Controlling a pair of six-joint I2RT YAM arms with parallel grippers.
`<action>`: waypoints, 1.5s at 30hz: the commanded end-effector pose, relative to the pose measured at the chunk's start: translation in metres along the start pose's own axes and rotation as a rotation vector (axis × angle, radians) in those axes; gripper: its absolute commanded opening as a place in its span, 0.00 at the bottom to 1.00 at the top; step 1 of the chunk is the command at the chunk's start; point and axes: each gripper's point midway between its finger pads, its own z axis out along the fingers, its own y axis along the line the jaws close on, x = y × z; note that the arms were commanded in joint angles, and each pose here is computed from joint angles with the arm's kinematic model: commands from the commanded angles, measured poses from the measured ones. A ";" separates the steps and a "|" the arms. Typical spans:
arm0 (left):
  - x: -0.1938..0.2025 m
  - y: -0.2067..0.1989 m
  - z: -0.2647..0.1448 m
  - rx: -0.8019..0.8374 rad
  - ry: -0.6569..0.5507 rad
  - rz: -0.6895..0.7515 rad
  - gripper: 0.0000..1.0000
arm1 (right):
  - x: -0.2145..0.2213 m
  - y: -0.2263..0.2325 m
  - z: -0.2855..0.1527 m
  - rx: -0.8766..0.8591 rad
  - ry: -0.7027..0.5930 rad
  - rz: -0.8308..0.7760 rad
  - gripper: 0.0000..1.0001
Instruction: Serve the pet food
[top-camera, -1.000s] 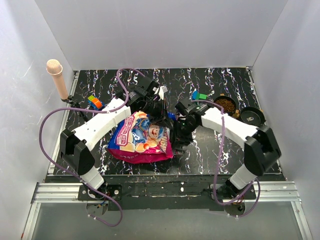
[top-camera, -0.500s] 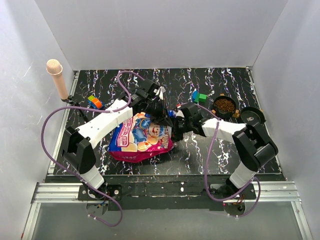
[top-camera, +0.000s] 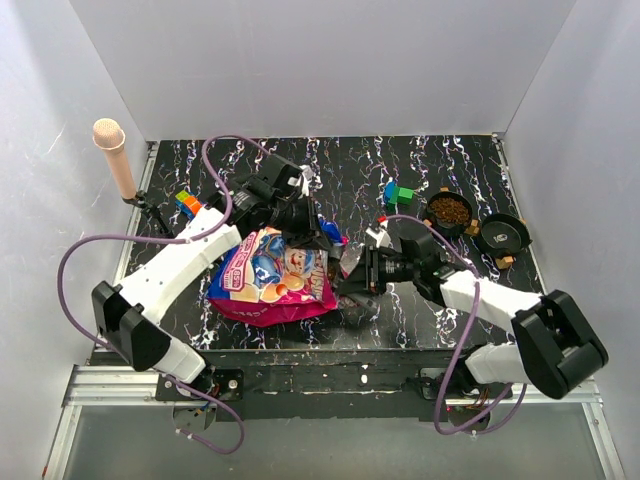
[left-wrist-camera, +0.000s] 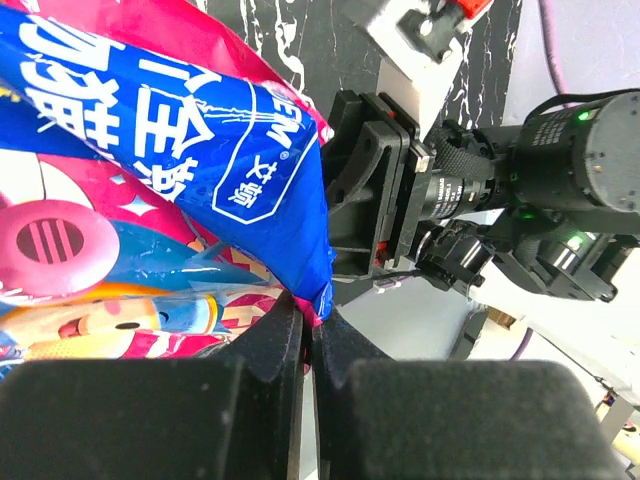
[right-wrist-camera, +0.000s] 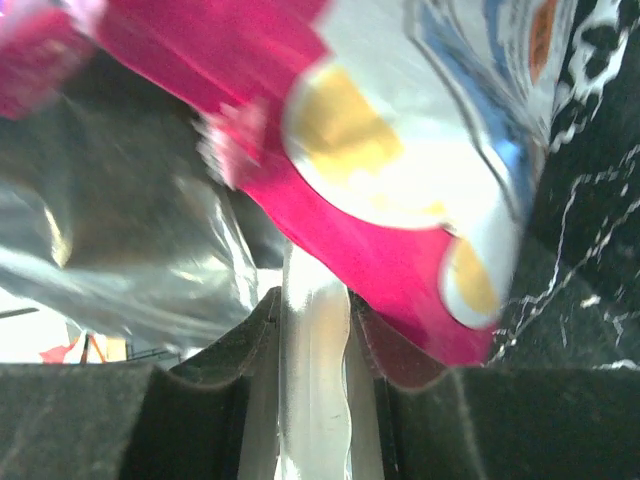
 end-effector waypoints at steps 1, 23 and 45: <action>0.002 -0.029 -0.044 0.110 -0.077 0.019 0.00 | 0.013 0.015 -0.012 -0.082 -0.008 -0.051 0.01; -0.011 -0.029 -0.047 0.087 -0.037 0.081 0.00 | 0.011 0.038 -0.042 -0.105 -0.067 -0.013 0.01; -0.026 -0.045 -0.029 0.139 -0.030 0.049 0.00 | 0.012 0.027 -0.058 -0.141 -0.086 -0.016 0.01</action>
